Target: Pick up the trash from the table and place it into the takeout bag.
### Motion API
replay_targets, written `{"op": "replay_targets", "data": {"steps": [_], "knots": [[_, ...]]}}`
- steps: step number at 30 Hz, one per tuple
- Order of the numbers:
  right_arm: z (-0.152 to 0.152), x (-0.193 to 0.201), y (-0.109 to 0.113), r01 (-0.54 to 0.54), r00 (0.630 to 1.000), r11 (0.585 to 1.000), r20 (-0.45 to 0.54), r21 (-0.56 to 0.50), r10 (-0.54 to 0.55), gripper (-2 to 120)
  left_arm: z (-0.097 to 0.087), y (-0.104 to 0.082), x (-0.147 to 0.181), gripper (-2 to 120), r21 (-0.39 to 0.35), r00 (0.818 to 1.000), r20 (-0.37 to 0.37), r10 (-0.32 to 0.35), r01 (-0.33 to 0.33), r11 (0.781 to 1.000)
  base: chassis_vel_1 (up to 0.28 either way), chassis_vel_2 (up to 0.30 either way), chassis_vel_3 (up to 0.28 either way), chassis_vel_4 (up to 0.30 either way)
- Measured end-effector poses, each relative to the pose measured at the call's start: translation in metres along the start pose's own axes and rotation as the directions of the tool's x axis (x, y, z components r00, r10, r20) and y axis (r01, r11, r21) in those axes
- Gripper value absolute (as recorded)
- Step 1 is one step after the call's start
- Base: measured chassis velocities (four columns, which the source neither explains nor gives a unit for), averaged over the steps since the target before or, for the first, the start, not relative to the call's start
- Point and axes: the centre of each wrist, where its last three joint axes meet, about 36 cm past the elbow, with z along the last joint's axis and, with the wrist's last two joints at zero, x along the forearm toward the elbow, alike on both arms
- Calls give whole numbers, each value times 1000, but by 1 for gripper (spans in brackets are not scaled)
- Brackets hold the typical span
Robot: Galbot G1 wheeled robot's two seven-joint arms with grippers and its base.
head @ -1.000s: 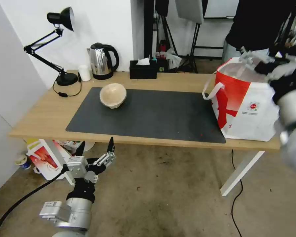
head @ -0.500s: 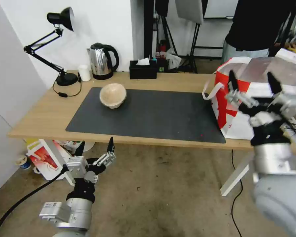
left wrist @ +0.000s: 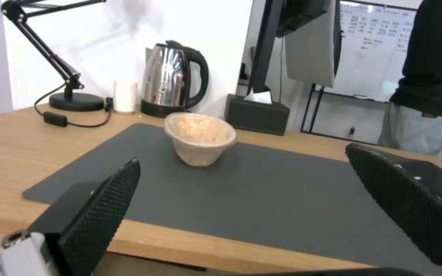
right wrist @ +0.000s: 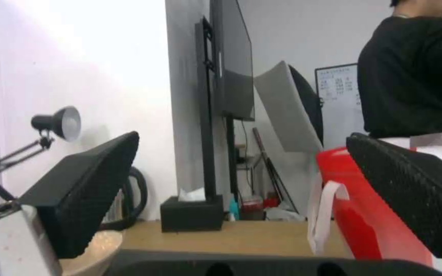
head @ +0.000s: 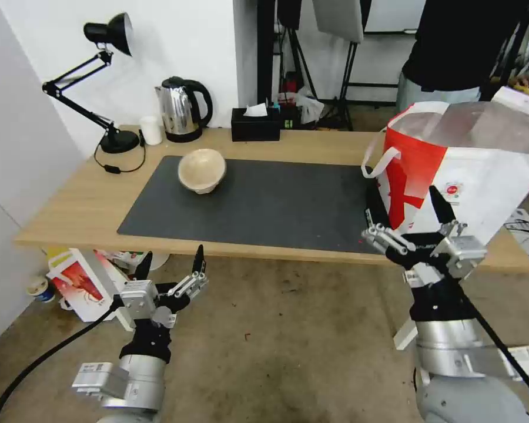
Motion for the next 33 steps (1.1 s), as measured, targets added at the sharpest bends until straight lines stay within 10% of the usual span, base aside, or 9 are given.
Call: {"op": "replay_targets", "data": {"steps": [33], "knots": [[29,53,18,-219,923,969,-298,117,245,100,5,3,-2,100,-10,1000,-9,1,-1,1000,0,0,0,0]]}}
